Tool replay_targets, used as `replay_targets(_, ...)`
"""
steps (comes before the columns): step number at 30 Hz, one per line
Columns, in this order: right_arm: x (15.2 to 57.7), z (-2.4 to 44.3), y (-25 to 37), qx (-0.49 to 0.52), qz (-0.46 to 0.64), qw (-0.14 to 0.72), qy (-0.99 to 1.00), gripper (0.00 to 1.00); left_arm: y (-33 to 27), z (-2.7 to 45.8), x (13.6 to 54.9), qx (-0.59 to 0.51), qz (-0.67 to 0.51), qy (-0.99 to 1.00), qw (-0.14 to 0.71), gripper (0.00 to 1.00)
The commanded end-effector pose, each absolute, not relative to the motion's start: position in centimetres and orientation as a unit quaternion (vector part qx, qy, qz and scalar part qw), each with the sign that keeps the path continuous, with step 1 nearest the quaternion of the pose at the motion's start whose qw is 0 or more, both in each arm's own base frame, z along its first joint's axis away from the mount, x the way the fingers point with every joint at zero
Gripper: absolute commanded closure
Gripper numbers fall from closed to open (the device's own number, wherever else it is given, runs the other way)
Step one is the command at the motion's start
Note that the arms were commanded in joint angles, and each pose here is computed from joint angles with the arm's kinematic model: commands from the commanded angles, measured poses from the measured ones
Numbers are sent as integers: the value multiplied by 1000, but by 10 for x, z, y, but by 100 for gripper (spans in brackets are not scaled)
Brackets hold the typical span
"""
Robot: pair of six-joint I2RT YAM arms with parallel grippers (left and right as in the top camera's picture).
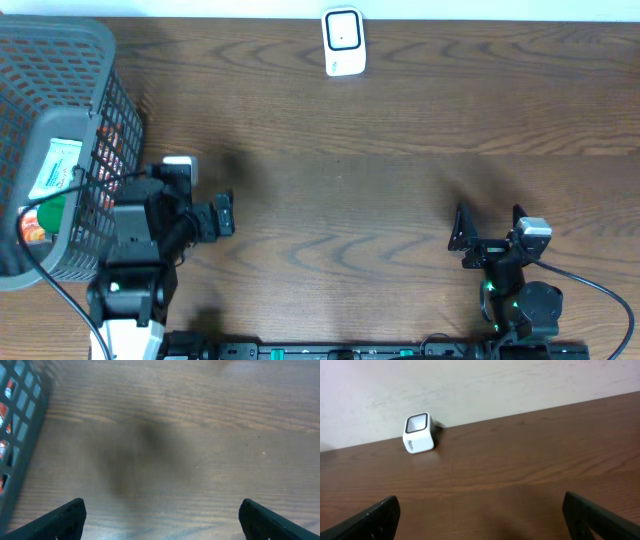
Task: Scan the item barcode
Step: 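Raise the left gripper and move it over the grey basket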
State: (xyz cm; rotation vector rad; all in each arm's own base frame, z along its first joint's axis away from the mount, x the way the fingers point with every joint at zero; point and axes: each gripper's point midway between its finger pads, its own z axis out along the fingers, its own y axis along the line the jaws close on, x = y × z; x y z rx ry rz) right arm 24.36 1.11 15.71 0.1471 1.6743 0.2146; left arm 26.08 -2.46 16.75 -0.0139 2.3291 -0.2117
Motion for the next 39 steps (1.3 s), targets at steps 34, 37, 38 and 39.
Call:
replay_targets(34,243,156,16,59,104,661,741,1,19,243,297,-114,-43,909,398,2)
replay_targets(37,243,156,16,59,104,661,741,1,25,241,295,-125,-39,911,392,2)
replay_targets(38,243,156,16,59,104,661,741,1,27,239,294,-128,-37,911,389,2)
replay_targets(39,243,156,16,59,104,661,741,1,29,238,293,-132,-36,912,387,2)
